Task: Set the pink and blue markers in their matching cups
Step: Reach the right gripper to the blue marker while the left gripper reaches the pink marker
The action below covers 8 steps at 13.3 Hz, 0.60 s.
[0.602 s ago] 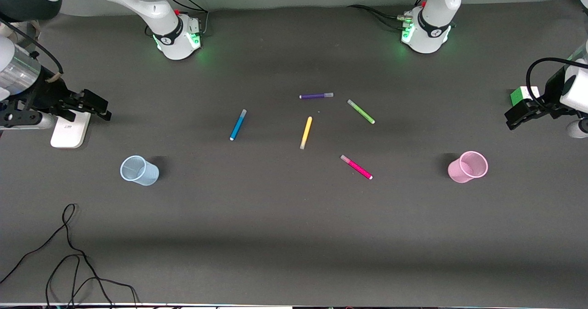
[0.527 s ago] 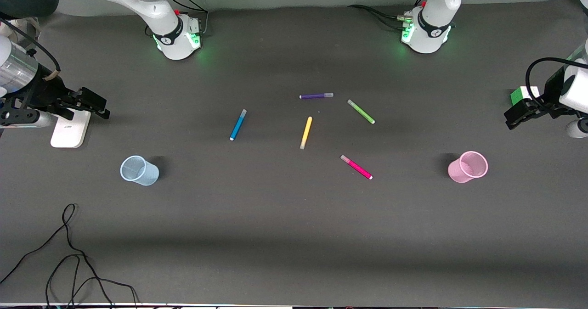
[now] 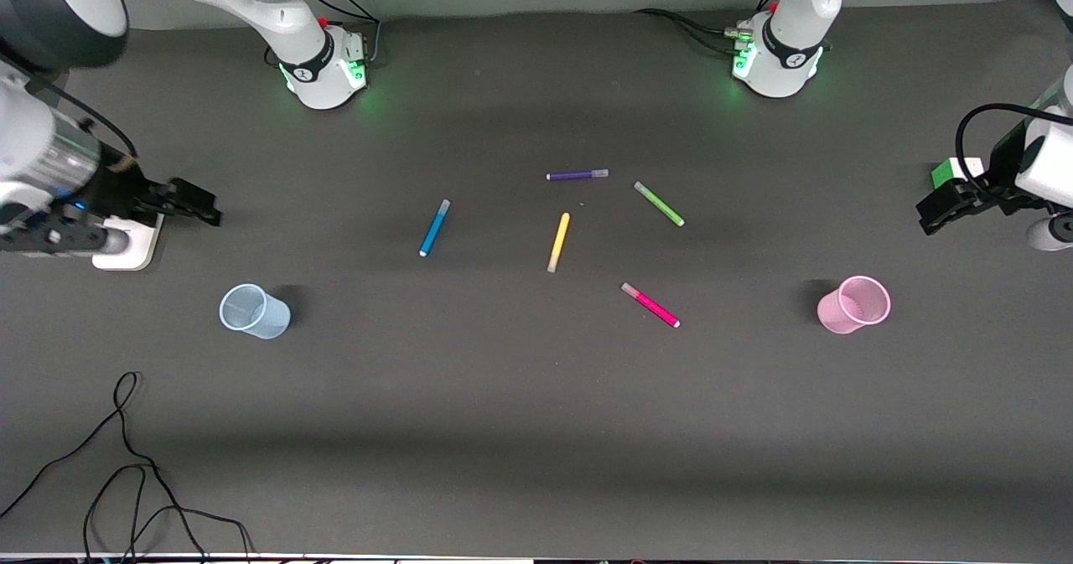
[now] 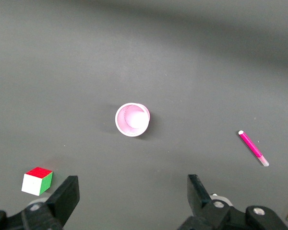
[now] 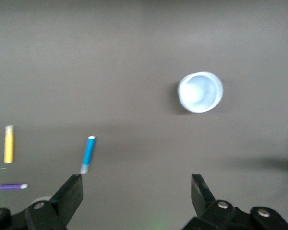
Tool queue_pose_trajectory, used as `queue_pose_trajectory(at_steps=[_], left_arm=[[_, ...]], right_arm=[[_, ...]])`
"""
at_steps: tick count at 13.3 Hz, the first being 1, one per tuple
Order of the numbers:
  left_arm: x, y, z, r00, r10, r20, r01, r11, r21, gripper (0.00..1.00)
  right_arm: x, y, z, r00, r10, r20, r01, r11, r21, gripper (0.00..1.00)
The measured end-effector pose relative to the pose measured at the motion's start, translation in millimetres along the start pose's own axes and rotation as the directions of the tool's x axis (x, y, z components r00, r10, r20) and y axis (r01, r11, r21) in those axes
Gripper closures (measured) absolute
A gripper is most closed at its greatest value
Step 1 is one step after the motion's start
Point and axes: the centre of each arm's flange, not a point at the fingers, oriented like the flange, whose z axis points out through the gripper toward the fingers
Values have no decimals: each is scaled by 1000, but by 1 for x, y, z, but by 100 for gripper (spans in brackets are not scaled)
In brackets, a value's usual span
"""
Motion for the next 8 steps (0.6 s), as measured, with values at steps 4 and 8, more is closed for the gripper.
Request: queue_pose_trajectory(at_steps=[4, 8], left_arm=[[-13, 76, 41, 994, -26, 106, 22, 999, 33, 0], [-35, 193, 118, 975, -171, 144, 159, 983, 92, 0]], right_arm=[[31, -44, 122, 967, 110, 231, -119, 993, 28, 0], [42, -92, 266, 868, 235, 438, -259, 966, -5, 0]])
